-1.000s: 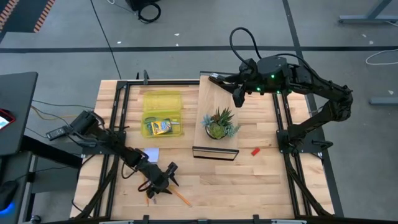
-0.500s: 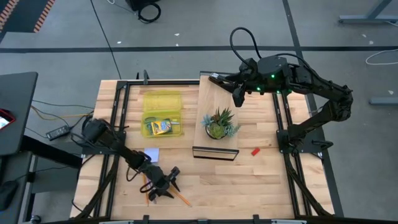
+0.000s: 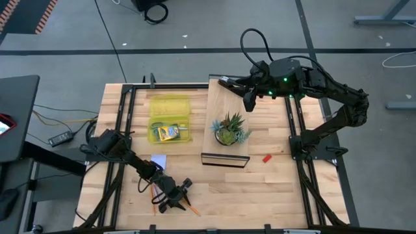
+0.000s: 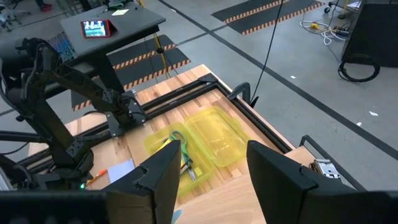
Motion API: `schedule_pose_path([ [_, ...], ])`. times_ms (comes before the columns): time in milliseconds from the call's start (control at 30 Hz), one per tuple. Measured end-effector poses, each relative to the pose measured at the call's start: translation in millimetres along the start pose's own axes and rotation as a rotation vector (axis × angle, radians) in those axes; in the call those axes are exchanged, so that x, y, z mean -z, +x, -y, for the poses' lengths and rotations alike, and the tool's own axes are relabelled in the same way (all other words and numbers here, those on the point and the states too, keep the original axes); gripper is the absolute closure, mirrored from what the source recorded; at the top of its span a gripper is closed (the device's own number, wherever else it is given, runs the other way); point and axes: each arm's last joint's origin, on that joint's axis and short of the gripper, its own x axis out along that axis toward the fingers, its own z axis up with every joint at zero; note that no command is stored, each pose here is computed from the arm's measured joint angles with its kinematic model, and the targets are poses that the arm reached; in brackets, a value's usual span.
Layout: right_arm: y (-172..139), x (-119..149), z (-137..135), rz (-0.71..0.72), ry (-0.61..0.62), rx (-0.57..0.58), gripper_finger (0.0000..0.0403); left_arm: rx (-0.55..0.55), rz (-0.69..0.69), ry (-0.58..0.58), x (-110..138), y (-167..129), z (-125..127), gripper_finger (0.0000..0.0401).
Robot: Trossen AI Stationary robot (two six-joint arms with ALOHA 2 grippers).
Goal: Pack school essentials
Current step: Put the orange pencil into the yellow supply box
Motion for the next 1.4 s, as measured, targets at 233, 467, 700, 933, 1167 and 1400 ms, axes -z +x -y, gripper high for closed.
schedule_pose_path([
  [233, 0, 0, 0, 0.0, -0.003, 0.0, 0.0213, 0.013, -0.019, -0.024, 4, 3, -3, 0.0299],
  [467, 0, 0, 0, -0.001, -0.008, 0.0, 0.0213, 0.023, -0.059, -0.005, 9, 1, -8, 0.0385],
  [700, 0, 1, 0, -0.007, -0.012, 0.002, 0.0213, 0.021, -0.065, 0.037, 10, 1, -7, 0.0387],
  [933, 0, 1, 0, -0.007, -0.017, 0.002, 0.0213, 0.016, -0.056, 0.04, 7, 0, -8, 0.0387],
  [1167, 0, 1, 0, -0.006, -0.018, 0.002, 0.0213, 0.002, -0.078, 0.037, -3, -7, -10, 0.0387],
  [1400, 0, 1, 0, -0.006, -0.017, 0.002, 0.0213, 0.008, -0.15, 0.051, -17, -12, -15, 0.039],
])
